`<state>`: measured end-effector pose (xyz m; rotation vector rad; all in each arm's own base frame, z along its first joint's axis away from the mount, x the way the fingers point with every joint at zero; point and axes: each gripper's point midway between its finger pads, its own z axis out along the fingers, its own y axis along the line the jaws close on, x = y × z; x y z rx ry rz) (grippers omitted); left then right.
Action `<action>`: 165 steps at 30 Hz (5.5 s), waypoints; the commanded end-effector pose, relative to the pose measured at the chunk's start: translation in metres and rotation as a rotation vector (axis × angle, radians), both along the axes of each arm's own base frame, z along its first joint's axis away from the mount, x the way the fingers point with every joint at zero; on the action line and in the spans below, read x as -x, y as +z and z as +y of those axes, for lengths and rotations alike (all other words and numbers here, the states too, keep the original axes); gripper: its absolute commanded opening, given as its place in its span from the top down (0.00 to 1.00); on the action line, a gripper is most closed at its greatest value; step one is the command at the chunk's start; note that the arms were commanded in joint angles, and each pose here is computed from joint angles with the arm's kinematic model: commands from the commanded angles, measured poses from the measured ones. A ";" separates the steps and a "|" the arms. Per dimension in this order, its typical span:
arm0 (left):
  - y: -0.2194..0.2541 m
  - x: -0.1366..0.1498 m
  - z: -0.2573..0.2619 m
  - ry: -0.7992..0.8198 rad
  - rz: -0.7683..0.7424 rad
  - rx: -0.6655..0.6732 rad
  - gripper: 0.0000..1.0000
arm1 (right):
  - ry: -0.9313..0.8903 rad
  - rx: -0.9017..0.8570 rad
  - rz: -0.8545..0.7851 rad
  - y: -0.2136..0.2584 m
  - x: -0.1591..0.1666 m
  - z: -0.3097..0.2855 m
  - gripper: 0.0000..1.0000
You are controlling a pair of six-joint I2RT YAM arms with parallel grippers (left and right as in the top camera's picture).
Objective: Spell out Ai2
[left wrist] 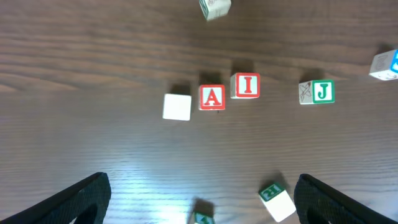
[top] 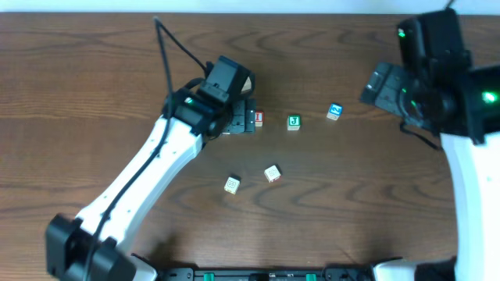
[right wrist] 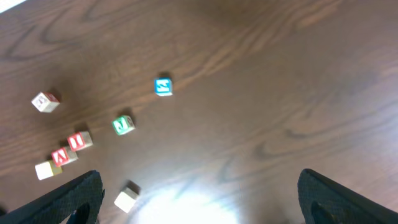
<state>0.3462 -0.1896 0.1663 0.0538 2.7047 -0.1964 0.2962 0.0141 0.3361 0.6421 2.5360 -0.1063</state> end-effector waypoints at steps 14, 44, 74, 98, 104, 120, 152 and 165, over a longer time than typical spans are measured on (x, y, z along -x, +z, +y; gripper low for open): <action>-0.079 0.005 -0.030 -0.001 0.243 0.061 0.55 | 0.017 0.026 -0.026 0.017 0.028 -0.012 0.01; -0.140 -0.014 -0.005 0.043 0.246 -0.149 0.94 | 0.039 0.039 -0.017 0.016 0.028 -0.012 0.01; -0.154 -0.023 0.003 0.057 0.203 -0.200 0.94 | 0.042 0.041 -0.017 0.016 0.028 -0.012 0.01; -0.167 -0.043 0.034 0.129 0.161 -0.289 0.94 | 0.049 0.045 -0.015 0.016 0.028 -0.012 0.01; -0.176 -0.048 0.039 0.125 0.193 -0.232 0.94 | 0.049 0.046 -0.015 0.016 0.028 -0.012 0.01; -0.178 -0.041 0.005 0.026 0.257 -0.044 0.94 | 0.047 0.048 -0.016 0.016 0.028 -0.013 0.01; -0.175 -0.056 0.008 0.044 0.191 -0.068 0.65 | 0.047 0.049 -0.015 0.016 0.028 -0.013 0.01; -0.174 -0.058 0.012 0.052 0.179 -0.087 0.58 | 0.047 0.048 -0.016 0.016 0.028 -0.013 0.01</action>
